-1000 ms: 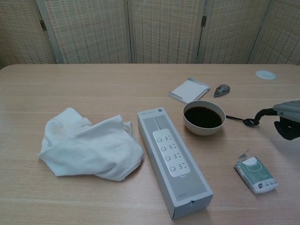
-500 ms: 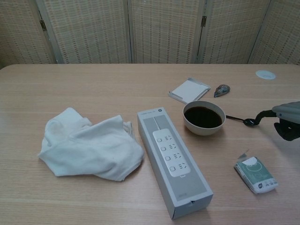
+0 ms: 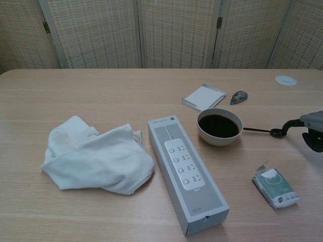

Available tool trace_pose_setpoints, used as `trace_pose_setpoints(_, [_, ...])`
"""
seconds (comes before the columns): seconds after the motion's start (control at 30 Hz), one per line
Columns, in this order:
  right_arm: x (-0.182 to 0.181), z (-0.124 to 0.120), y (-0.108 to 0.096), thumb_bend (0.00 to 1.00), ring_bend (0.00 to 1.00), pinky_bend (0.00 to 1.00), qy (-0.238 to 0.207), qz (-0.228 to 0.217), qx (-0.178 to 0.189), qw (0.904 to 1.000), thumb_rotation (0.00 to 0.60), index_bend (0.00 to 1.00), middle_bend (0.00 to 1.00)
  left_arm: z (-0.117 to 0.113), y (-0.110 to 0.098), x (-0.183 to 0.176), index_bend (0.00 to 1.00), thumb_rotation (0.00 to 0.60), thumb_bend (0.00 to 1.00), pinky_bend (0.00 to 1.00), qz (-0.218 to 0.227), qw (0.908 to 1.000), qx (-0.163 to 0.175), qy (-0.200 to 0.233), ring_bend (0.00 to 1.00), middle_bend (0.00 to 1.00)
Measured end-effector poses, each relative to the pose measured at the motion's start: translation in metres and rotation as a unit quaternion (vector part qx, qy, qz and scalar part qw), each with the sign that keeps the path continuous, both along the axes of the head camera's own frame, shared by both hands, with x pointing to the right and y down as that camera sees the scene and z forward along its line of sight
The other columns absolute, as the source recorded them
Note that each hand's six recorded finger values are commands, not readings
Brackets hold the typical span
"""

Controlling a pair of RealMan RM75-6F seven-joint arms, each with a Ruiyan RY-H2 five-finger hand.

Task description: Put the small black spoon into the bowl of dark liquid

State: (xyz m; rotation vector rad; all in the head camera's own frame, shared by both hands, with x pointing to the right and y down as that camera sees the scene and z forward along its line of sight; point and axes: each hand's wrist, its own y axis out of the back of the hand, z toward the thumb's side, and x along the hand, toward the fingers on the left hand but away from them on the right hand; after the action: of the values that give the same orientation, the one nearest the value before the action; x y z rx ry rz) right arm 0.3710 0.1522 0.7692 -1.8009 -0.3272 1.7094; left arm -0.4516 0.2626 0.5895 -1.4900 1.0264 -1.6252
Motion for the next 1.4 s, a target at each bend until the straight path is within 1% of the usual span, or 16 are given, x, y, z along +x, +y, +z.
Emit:
trace_pose_setpoints(0.37, [0.010, -0.002, -0.008, 0.84, 1.00, 1.00, 0.017, -0.004, 0.018, 0.9997, 0.600, 0.23, 1.00, -0.001, -0.001, 0.000, 0.19, 0.600, 0.25, 0.14, 0.000, 1.0000, 0.001, -0.002, 0.11, 0.08])
trace_pose_setpoints(0.6, [-0.003, -0.007, -0.005, 0.83, 1.00, 1.00, -0.010, -0.004, 0.022, 0.9997, 0.600, 0.23, 1.00, -0.003, -0.002, 0.002, 0.19, 0.600, 0.25, 0.14, 0.003, 1.0000, 0.003, 0.000, 0.11, 0.08])
trace_pose_setpoints(0.67, [-0.008, -0.008, -0.004, 0.80, 1.00, 1.00, -0.020, -0.008, 0.022, 0.9995, 0.600, 0.23, 1.00, -0.003, -0.002, 0.002, 0.19, 0.600, 0.25, 0.14, 0.003, 1.0000, 0.003, -0.001, 0.11, 0.08])
trace_pose_setpoints(0.73, [-0.014, -0.010, -0.003, 0.76, 1.00, 1.00, -0.029, -0.011, 0.023, 0.9993, 0.600, 0.23, 1.00, -0.004, -0.002, 0.001, 0.19, 0.600, 0.25, 0.14, 0.002, 1.0000, 0.004, -0.001, 0.11, 0.08])
trace_pose_setpoints(0.8, [-0.021, -0.013, -0.002, 0.66, 1.00, 1.00, -0.040, -0.015, 0.027, 0.9987, 0.600, 0.23, 0.99, -0.005, -0.002, 0.001, 0.19, 0.600, 0.25, 0.14, 0.001, 1.0000, 0.006, -0.001, 0.11, 0.08])
trace_pose_setpoints(0.83, [-0.023, -0.015, -0.002, 0.59, 1.00, 1.00, -0.044, -0.016, 0.030, 0.9984, 0.600, 0.23, 0.99, -0.005, -0.002, 0.001, 0.19, 0.600, 0.25, 0.14, 0.001, 1.0000, 0.006, -0.001, 0.11, 0.08])
trace_pose_setpoints(0.93, [-0.028, -0.023, -0.005, 0.31, 1.00, 1.00, -0.057, -0.014, 0.047, 0.9971, 0.600, 0.26, 0.96, -0.005, 0.000, 0.001, 0.19, 0.600, 0.25, 0.14, 0.001, 1.0000, 0.005, 0.000, 0.11, 0.08])
trace_pose_setpoints(0.97, [-0.029, -0.026, -0.006, 0.23, 1.00, 1.00, -0.061, -0.013, 0.053, 0.9966, 0.600, 0.28, 0.94, -0.005, 0.000, 0.001, 0.19, 0.600, 0.25, 0.14, 0.001, 1.0000, 0.005, 0.001, 0.11, 0.08])
trace_pose_setpoints(1.03, [-0.032, -0.033, -0.009, 0.15, 0.97, 1.00, -0.069, -0.008, 0.069, 0.9952, 0.600, 0.29, 0.90, -0.005, 0.000, 0.001, 0.19, 0.600, 0.25, 0.14, 0.000, 1.0000, 0.007, 0.002, 0.11, 0.08])
trace_pose_setpoints(1.1, [-0.034, -0.041, -0.012, 0.09, 0.90, 0.97, -0.079, 0.000, 0.087, 0.9931, 0.600, 0.31, 0.85, -0.006, 0.000, 0.001, 0.19, 0.600, 0.25, 0.14, 0.000, 1.0000, 0.008, 0.003, 0.11, 0.08])
trace_pose_setpoints(1.13, [-0.034, -0.045, -0.013, 0.08, 0.88, 0.96, -0.083, 0.004, 0.095, 0.9920, 0.600, 0.31, 0.84, -0.006, 0.001, 0.001, 0.19, 0.600, 0.25, 0.14, 0.000, 1.0000, 0.009, 0.003, 0.11, 0.08])
trace_pose_setpoints(1.23, [-0.034, -0.058, -0.017, 0.02, 0.80, 0.87, -0.099, 0.023, 0.121, 0.9874, 0.600, 0.33, 0.78, -0.007, 0.001, 0.002, 0.19, 0.600, 0.25, 0.14, 0.000, 0.9999, 0.010, 0.005, 0.11, 0.08])
trace_pose_setpoints(1.33, [-0.031, -0.068, -0.019, 0.00, 0.71, 0.77, -0.114, 0.047, 0.134, 0.9832, 0.600, 0.33, 0.70, -0.007, 0.001, 0.002, 0.19, 0.600, 0.25, 0.14, 0.001, 0.9999, 0.011, 0.007, 0.11, 0.08])
trace_pose_setpoints(1.4, [-0.028, -0.072, -0.018, 0.00, 0.62, 0.65, -0.118, 0.059, 0.132, 0.9825, 0.600, 0.33, 0.61, -0.008, 0.001, 0.003, 0.19, 0.600, 0.25, 0.14, 0.002, 0.9999, 0.011, 0.008, 0.11, 0.08])
